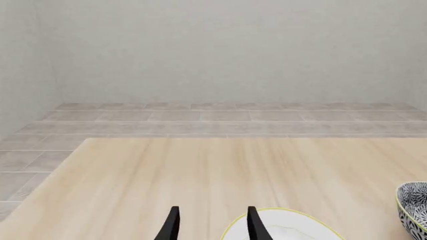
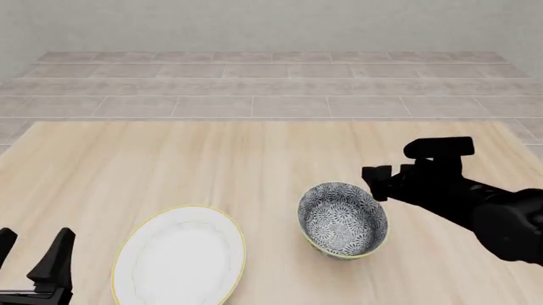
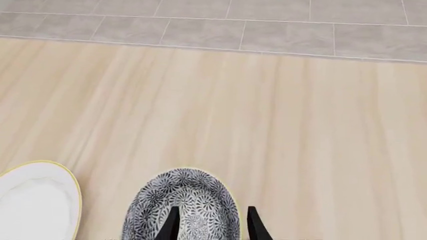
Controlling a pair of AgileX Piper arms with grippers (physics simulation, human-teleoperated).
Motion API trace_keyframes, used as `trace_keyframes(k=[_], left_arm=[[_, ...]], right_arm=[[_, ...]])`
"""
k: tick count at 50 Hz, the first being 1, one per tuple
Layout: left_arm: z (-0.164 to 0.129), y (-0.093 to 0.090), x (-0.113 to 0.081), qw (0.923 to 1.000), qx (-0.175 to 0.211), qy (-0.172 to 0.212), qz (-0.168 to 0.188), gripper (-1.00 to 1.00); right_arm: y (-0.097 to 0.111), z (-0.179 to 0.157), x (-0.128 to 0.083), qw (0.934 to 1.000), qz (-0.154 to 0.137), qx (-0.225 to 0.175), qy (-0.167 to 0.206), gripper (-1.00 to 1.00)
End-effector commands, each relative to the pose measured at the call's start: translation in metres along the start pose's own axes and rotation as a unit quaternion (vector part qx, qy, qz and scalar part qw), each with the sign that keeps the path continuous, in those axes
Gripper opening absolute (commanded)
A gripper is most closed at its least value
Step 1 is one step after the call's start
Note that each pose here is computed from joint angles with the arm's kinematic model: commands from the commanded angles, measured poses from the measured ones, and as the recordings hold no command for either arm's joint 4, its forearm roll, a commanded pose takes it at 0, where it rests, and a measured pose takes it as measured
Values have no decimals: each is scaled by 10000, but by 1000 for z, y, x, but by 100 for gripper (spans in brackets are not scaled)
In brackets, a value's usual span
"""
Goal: Put the bowl on the plate.
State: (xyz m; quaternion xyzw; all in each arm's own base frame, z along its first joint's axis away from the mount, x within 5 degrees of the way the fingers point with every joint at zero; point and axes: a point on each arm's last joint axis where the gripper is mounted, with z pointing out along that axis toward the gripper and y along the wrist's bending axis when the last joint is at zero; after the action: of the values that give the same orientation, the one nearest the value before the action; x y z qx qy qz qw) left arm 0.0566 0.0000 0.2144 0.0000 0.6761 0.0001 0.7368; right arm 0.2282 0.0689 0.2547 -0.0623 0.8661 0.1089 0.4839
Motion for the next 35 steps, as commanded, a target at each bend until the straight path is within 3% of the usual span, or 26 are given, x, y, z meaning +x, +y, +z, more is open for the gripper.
trace_keyframes(k=[1,35], left_arm=[[0,0,0,10000,0,-1,0,100],[0,0,0,10000,-1,0,0,100]], right_arm=[[-2,8,11,9999,99,18,111,100],[-7,17,29,9993,249,87,257,100]])
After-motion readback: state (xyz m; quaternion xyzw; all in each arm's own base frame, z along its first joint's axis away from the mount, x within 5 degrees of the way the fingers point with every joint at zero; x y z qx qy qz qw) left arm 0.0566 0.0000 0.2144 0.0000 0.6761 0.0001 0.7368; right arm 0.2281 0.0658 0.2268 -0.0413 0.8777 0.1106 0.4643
